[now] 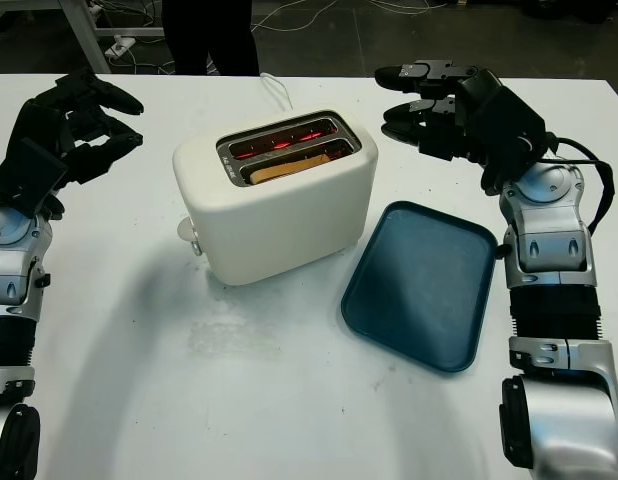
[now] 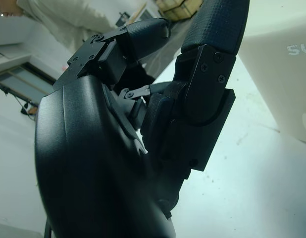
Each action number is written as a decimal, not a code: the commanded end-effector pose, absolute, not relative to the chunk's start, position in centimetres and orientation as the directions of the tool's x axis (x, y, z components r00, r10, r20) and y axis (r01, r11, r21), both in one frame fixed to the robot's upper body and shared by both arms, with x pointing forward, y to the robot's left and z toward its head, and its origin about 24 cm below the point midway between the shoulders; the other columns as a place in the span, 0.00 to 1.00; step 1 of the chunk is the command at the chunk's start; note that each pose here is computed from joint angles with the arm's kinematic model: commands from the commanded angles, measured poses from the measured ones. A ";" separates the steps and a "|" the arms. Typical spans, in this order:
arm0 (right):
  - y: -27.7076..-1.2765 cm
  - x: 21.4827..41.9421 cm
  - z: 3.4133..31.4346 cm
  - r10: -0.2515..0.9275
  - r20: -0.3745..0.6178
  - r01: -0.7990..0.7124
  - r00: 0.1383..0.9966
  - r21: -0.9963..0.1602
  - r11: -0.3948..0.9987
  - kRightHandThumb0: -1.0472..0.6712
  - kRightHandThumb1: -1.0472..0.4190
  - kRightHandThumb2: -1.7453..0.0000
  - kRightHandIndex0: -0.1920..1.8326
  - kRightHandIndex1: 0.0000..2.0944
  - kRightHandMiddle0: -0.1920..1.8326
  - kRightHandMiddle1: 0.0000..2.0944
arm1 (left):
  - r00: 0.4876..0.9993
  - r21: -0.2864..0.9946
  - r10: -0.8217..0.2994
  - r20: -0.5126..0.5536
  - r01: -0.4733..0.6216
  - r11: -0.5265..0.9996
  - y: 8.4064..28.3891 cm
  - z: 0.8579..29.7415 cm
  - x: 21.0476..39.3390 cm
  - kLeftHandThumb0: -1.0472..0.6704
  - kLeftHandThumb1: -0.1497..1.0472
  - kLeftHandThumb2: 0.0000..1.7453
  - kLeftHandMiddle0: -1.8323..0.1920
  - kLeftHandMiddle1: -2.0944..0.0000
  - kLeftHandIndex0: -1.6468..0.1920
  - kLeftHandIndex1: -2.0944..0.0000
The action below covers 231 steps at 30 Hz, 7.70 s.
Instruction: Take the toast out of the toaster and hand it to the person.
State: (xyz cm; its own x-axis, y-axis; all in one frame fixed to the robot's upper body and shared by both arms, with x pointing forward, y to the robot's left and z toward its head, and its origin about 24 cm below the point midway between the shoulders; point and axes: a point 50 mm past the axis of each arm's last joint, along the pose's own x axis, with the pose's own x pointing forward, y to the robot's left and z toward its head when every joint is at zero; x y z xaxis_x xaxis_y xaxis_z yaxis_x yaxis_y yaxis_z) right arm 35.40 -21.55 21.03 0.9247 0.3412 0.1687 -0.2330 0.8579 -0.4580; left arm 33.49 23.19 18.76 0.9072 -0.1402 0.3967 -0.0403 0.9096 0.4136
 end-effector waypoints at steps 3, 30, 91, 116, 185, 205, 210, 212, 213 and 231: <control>-21.3 35.5 21.6 0.349 0.197 -0.228 0.916 -0.460 0.858 0.48 0.09 0.99 0.36 0.28 0.46 0.01 | 0.901 0.423 -0.138 0.411 -0.054 0.904 23.5 19.2 33.4 0.00 0.89 0.07 0.63 0.39 0.63 0.43; -21.0 35.3 21.5 0.357 0.186 -0.239 0.915 -0.462 0.854 0.46 0.09 0.99 0.37 0.27 0.46 0.00 | 0.898 0.425 -0.144 0.415 -0.052 0.904 23.5 19.2 33.4 0.00 0.89 0.08 0.63 0.39 0.63 0.42; -20.7 35.1 21.5 0.359 0.179 -0.248 0.916 -0.452 0.857 0.45 0.09 1.00 0.37 0.28 0.46 0.00 | 0.899 0.420 -0.130 0.419 -0.065 0.905 23.7 19.2 33.2 0.00 0.89 0.08 0.63 0.39 0.64 0.41; -20.7 35.1 21.6 0.361 0.181 -0.246 0.915 -0.459 0.854 0.45 0.09 1.00 0.37 0.28 0.46 0.00 | 0.898 0.421 -0.137 0.419 -0.058 0.905 23.6 19.3 33.2 0.00 0.89 0.08 0.62 0.40 0.63 0.43; -8.2 35.5 24.4 0.767 0.063 -0.003 0.638 -0.996 0.085 0.37 0.32 0.99 0.36 0.35 0.50 0.04 | 0.905 0.387 -0.120 0.408 -0.052 0.921 23.7 18.8 32.6 0.00 0.89 0.05 0.61 0.41 0.61 0.44; -9.3 35.8 24.2 0.742 0.013 -0.041 0.670 -0.998 0.055 0.36 0.28 1.00 0.39 0.29 0.51 0.03 | 0.907 0.387 -0.109 0.407 -0.063 0.920 23.6 18.8 32.5 0.00 0.89 0.05 0.61 0.42 0.61 0.44; -9.7 35.8 23.9 0.723 -0.046 -0.075 0.689 -0.997 0.008 0.36 0.28 1.00 0.45 0.31 0.55 0.04 | 0.905 0.389 -0.110 0.411 -0.065 0.919 23.7 18.9 32.5 0.00 0.89 0.05 0.61 0.41 0.61 0.43; -9.9 35.8 23.8 0.699 -0.087 -0.090 0.710 -0.995 -0.033 0.35 0.27 1.00 0.46 0.32 0.56 0.04 | 0.906 0.387 -0.110 0.408 -0.063 0.920 23.7 18.9 32.4 0.00 0.89 0.05 0.61 0.41 0.61 0.43; -9.9 35.8 23.8 0.685 -0.105 -0.095 0.720 -0.994 -0.052 0.34 0.26 0.99 0.47 0.33 0.57 0.04 | 0.907 0.386 -0.110 0.407 -0.062 0.920 23.7 18.9 32.4 0.00 0.89 0.05 0.61 0.41 0.62 0.43; -10.0 35.7 23.5 0.733 0.061 0.079 0.677 -0.997 0.010 0.32 0.09 0.86 0.67 0.83 0.53 0.83 | 0.907 0.384 -0.108 0.407 -0.063 0.921 23.7 18.8 32.5 0.00 0.89 0.05 0.61 0.41 0.62 0.42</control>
State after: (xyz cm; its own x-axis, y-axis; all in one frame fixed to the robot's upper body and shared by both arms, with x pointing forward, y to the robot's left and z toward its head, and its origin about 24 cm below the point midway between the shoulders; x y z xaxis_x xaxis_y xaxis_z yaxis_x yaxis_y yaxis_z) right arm 35.84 -9.81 24.16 0.6970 0.7149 0.0558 0.1009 -0.0207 -0.9947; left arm 32.64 23.40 18.96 0.9059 -0.1216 0.4056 -0.0515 0.9191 0.3907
